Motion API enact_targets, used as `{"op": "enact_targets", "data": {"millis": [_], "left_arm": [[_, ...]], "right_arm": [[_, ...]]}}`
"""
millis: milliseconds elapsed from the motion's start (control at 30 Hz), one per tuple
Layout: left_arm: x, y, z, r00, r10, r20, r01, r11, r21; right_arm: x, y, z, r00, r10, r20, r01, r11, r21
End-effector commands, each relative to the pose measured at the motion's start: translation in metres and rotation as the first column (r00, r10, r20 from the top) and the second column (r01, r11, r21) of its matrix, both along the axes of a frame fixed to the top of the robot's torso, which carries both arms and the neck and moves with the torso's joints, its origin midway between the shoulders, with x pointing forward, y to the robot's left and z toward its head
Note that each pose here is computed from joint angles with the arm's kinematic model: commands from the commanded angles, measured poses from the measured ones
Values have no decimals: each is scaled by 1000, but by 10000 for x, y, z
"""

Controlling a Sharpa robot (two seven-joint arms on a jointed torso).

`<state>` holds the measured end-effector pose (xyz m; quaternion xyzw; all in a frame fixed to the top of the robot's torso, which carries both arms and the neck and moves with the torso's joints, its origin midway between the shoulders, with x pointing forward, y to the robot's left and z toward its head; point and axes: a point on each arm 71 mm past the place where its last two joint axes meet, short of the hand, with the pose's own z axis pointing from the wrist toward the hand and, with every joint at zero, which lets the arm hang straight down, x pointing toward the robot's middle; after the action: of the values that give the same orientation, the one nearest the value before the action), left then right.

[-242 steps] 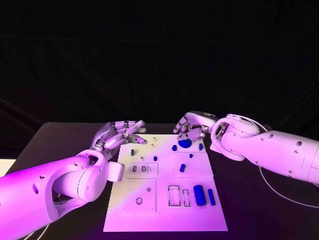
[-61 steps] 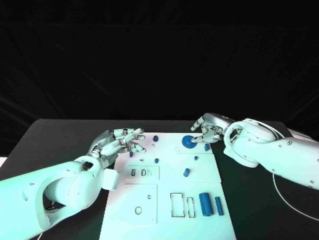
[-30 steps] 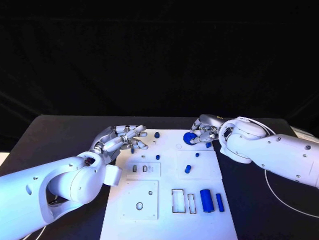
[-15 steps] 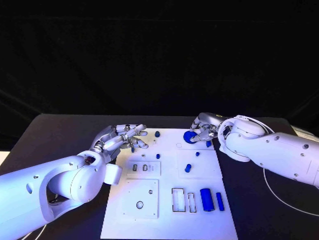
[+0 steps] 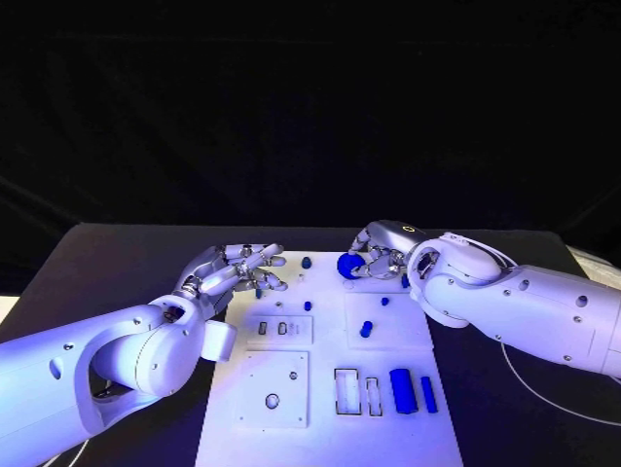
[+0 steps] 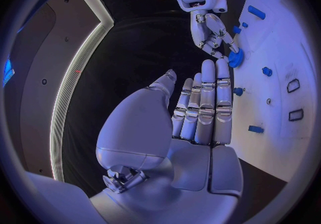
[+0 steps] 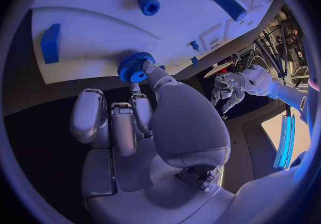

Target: Assemble the parts on the task board

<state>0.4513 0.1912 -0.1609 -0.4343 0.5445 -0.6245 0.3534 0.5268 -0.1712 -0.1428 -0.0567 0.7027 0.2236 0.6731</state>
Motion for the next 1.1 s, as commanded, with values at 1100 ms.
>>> {"op": "enact_targets", "data": {"millis": [1100], "left_arm": [[30, -23, -2, 1000, -14, 7, 14, 1000, -11]], "right_arm": [[-84, 1031, -56, 989, 143, 44, -139, 988, -70]]}}
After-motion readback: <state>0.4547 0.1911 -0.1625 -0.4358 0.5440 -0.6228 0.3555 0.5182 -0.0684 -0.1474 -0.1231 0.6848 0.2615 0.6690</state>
